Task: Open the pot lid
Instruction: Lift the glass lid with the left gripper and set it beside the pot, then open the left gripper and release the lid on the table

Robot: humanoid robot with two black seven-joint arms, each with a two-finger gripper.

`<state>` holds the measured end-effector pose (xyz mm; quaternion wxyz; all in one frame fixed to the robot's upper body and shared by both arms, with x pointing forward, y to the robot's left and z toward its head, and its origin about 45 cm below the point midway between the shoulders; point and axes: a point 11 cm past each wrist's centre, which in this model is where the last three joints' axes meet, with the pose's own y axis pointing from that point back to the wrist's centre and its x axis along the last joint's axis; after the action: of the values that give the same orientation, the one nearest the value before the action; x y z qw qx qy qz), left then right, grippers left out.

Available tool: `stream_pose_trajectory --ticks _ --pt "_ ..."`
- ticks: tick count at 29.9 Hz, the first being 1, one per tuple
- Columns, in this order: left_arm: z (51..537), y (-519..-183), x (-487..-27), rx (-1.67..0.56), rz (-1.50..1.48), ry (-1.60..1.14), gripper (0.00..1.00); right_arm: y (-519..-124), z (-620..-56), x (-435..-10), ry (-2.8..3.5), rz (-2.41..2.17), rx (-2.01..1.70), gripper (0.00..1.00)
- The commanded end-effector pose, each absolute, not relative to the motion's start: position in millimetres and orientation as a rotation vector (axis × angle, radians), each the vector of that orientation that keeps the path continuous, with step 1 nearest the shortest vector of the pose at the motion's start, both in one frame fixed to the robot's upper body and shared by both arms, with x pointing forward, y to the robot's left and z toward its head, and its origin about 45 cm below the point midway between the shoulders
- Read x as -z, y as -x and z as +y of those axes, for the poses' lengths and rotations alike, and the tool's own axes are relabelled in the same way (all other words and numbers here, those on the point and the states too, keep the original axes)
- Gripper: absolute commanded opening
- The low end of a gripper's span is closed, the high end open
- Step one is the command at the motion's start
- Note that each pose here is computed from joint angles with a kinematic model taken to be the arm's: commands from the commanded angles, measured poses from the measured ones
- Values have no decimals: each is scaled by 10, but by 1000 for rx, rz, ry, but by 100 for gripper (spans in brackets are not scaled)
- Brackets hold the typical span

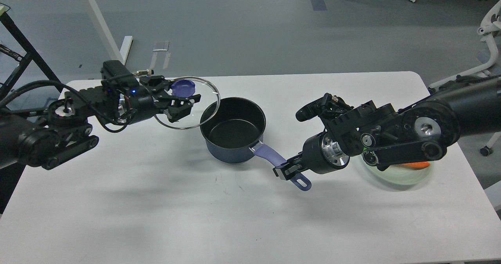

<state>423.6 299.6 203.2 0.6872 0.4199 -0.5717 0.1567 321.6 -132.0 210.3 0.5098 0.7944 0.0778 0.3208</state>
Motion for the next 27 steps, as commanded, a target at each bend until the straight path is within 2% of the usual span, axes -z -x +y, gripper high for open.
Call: stream_pose_trajectory --ticks 1,8,16,20,22,25,27 --pt "3413 -4217 -1914 -441 -1222 -1025 43 -3217 -1329 -2106 -1913 184 -770 24" --pt "4002 -3905 -1399 -457 -1149 -1183 45 -3225 -1361 -2098 -1905 180 -764 24" --pt "3987 -3836 -1153 -422 -1140 -1219 49 -3237 -1374 -2099 -1902 177 -766 24" --pt "3980 -3825 -1103 -414 -1137 -1227 57 -3237 -1369 -2101 -1904 175 -764 24" --pt "3966 -3811 -1076 -414 -1134 -1224 65 -3237 -1369 -2101 -1904 175 -764 24" --pt "3961 -3813 -1078 -444 -1123 -1213 82 -3241 -1375 -2093 -1901 178 -769 24" --pt "3975 -3817 -1084 -486 -1101 -1206 85 -3237 -1377 -2087 -1899 182 -772 24"
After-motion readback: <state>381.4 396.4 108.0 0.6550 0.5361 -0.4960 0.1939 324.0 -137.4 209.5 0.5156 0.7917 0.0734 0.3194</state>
